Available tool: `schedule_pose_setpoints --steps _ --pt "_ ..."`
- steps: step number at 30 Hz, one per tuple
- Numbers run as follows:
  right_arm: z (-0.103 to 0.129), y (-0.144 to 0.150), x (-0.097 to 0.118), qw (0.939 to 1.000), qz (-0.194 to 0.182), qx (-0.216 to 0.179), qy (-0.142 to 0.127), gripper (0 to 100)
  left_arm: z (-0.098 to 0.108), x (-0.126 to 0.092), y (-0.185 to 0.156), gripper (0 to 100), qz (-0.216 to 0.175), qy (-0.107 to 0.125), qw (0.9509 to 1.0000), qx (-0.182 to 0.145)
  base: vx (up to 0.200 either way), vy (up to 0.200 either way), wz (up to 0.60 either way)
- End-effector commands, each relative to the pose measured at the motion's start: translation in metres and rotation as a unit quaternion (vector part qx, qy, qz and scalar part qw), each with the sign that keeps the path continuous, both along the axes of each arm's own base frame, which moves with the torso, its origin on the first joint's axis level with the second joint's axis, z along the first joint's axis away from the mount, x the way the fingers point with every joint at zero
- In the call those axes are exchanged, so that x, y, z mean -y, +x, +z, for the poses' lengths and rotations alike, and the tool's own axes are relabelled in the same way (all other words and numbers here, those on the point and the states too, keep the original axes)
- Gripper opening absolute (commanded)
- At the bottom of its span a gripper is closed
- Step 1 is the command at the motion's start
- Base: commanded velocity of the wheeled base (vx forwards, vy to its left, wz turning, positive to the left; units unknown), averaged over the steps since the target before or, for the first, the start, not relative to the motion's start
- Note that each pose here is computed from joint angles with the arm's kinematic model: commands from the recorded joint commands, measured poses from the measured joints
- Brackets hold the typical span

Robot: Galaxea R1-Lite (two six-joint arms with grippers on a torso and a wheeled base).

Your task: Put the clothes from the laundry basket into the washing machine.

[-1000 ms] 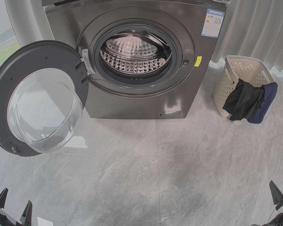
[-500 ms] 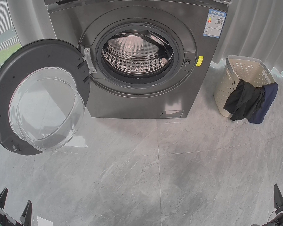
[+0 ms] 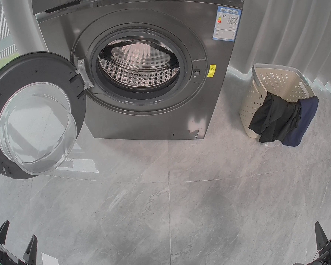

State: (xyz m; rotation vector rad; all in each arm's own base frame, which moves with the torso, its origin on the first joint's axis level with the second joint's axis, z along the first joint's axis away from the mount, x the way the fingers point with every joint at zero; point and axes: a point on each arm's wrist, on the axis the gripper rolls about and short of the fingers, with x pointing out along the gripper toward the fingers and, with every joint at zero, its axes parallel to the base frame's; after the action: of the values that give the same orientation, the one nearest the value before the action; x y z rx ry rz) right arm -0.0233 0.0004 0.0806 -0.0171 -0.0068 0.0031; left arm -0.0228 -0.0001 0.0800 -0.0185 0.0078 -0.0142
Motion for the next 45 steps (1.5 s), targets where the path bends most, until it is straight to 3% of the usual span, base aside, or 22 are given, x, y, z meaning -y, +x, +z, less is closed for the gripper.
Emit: schedule_pose_setpoints --steps 1,7,13,34,40,45 --pt "-0.0049 0.0005 0.0001 1.0000 0.000 -0.003 0.000 100 -0.0049 0.0000 -0.0002 100 -0.001 0.001 1.0000 0.001 0.000 -0.200 0.00" --pt "-0.0049 0.0005 0.0001 1.0000 0.000 -0.003 0.000 100 -0.0049 0.0000 -0.0002 100 -0.001 -0.001 1.0000 0.001 0.000 -0.200 0.00" --pt "-0.0049 0.0005 0.0001 1.0000 0.000 -0.003 0.000 100 -0.0050 0.0000 -0.0002 100 -0.001 -0.003 1.0000 0.000 0.000 0.000 0.00" --pt "-0.0049 0.0005 0.0001 1.0000 0.000 -0.003 0.000 100 -0.0049 -0.0001 -0.0002 100 0.002 -0.009 1.0000 0.001 0.200 0.000 0.00" --pt "-0.0049 0.0005 0.0001 1.0000 0.000 -0.003 0.000 100 -0.0049 -0.0001 -0.0002 100 0.002 -0.009 1.0000 0.001 0.000 0.000 0.00" --pt "-0.0049 0.0005 0.0001 1.0000 0.000 -0.003 0.000 100 -0.0049 -0.0001 -0.0002 100 0.002 -0.010 0.9999 0.001 0.000 -0.200 0.00"
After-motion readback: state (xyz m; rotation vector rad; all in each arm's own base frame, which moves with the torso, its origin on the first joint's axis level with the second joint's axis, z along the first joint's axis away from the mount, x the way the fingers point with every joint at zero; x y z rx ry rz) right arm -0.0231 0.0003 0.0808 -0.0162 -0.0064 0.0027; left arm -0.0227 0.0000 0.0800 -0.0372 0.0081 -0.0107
